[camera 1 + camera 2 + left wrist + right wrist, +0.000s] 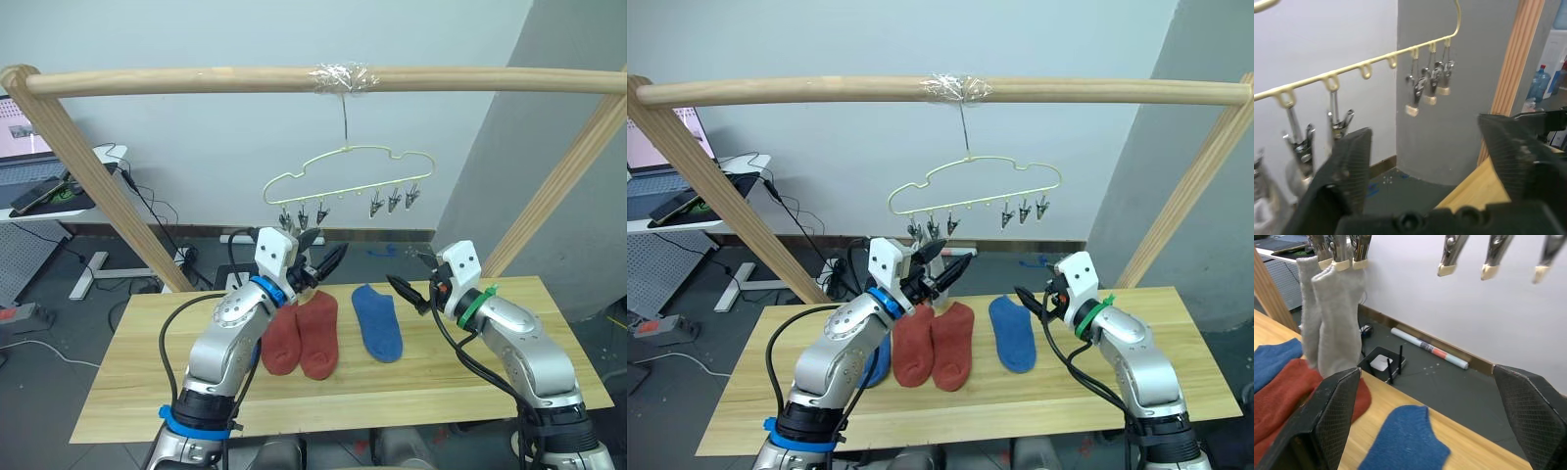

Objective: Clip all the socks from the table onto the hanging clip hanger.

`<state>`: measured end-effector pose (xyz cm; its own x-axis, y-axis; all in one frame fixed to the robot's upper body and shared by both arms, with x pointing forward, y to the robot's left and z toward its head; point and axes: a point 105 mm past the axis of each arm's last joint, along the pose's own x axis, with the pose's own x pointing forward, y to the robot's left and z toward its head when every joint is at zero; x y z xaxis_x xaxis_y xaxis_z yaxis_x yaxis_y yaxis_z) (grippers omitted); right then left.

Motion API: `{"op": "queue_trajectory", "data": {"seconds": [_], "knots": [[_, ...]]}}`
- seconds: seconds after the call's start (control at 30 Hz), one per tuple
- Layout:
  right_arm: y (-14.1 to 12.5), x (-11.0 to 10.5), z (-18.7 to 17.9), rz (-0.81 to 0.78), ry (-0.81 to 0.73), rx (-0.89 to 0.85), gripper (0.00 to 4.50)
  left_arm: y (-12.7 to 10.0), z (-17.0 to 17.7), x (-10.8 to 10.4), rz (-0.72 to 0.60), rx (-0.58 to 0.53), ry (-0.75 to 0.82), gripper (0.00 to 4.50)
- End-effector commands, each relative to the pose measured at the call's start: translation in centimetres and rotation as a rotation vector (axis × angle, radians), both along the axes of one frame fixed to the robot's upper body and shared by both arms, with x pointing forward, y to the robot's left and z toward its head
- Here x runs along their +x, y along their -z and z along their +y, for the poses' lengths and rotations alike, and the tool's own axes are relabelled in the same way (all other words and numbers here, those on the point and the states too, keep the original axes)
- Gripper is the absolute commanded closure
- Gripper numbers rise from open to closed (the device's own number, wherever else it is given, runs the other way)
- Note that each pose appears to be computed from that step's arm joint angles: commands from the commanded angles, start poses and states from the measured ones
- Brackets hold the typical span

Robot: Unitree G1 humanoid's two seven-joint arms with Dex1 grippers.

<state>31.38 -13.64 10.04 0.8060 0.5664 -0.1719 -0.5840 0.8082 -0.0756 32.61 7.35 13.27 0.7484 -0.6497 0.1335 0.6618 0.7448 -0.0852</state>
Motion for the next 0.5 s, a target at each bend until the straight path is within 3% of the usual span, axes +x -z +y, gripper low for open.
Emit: {"op": "queue_trajectory", "data": {"seconds": [0.03, 0.5], "knots": [[-2.2, -0.2, 1.4, -0.079, -0.016, 0.026, 0.0, -1.0, 0.8, 0.7, -0.068, -0.009, -0.075, 2.14], [-5.6, -3.1, 3.8, -0.17, -0.148, 0.128, 0.0, -0.4, 1.2, 3.2, -0.097, -0.012, -0.217, 2.14]]}}
